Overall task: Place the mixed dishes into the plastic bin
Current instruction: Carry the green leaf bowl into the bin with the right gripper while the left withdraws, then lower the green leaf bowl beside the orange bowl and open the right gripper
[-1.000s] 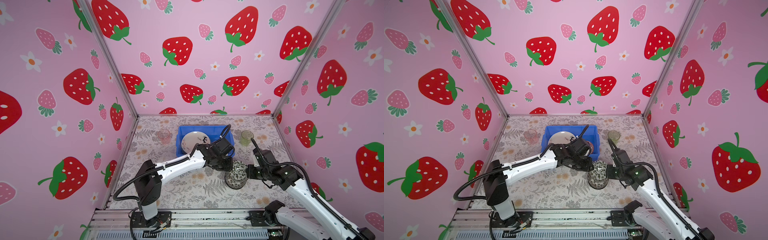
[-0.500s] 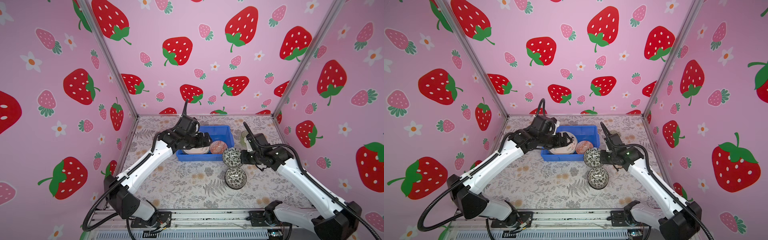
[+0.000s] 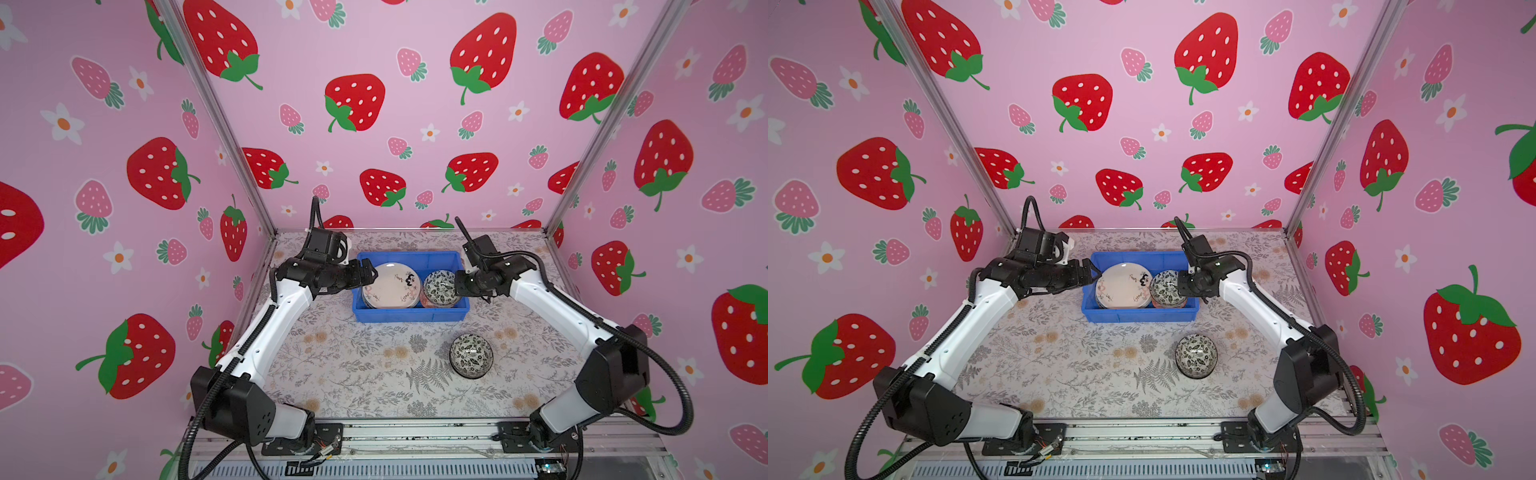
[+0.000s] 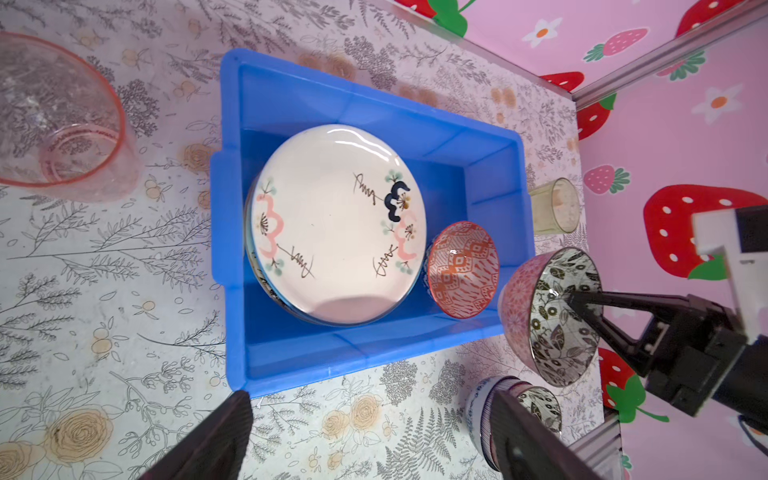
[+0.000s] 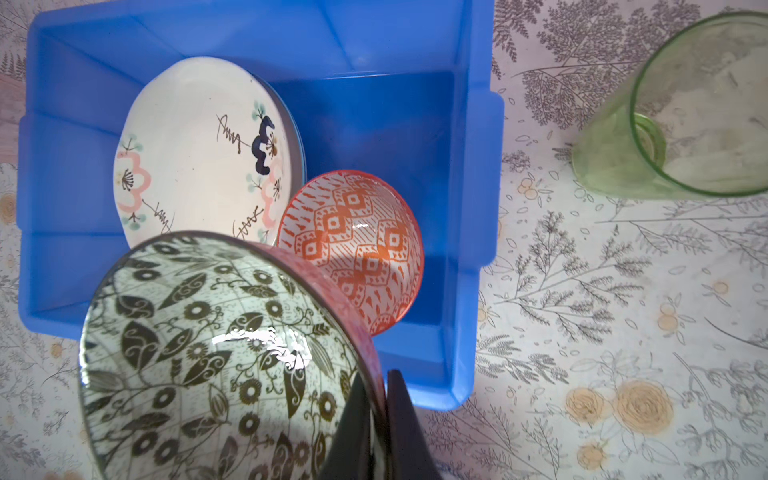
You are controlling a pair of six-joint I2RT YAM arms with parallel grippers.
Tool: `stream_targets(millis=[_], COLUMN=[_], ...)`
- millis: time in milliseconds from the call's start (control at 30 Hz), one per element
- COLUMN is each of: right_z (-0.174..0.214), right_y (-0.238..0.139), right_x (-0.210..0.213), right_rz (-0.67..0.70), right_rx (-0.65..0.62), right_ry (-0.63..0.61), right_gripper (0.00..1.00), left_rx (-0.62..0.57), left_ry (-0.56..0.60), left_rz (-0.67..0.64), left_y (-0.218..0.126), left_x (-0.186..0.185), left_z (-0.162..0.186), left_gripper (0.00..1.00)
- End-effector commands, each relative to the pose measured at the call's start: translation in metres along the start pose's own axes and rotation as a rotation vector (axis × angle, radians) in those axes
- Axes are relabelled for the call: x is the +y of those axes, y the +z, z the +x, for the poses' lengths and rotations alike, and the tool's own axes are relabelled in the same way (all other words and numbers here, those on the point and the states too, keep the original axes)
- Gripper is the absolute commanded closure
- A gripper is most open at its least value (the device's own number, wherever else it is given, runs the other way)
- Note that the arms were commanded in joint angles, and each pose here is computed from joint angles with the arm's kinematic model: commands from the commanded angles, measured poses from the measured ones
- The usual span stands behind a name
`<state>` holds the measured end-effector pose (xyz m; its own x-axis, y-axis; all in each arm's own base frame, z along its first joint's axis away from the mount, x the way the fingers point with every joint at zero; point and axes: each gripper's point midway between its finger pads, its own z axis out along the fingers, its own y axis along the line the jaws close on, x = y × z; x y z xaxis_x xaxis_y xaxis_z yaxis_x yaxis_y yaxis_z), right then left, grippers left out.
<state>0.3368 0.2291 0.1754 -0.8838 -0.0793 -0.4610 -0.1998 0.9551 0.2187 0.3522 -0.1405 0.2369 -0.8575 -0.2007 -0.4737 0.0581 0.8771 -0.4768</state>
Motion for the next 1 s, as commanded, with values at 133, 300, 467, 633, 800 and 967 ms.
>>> stream_targets(millis=[133,300,467,633,800,967], right_z=[-0.015,-0.011,-0.009,-0.007,-0.005,-0.004], right_y=[0.023,0.041,0.051,0.058,0.067,0.070], right_x=[0.009,0.005,0.000,-0.005,-0.008,-0.014], right_rz=[-0.013,-0.001,0.012,0.020,0.033,0.049], right_rx=[-0.006,0.016,0.024,0.028,0.039,0.032], right_ry=[-0.005,-0.004,0.000,-0.003,-0.011,-0.013], right_gripper=[1.00,1.00,1.00,1.00,1.00,1.00], left_rx=[-0.030,-0.025,-0.015,-0.003,0.015,0.036], left_ry=[-0.102,-0.122,-0.134,-0.144,-0.150,-0.152], left_rz=[0.002,0.024,0.038,0.047,0.042,0.037], left_y=[-0.008,-0.007,-0.005,-0.002,0.002,0.007], left_x=[0.034,0.036,0.037,0.038,0.040,0.042], left_z=[-0.010,-0.010,-0.009,-0.008,-0.006,-0.004], left_gripper=[0.07,0.07,0.07,0.07,0.07,0.07])
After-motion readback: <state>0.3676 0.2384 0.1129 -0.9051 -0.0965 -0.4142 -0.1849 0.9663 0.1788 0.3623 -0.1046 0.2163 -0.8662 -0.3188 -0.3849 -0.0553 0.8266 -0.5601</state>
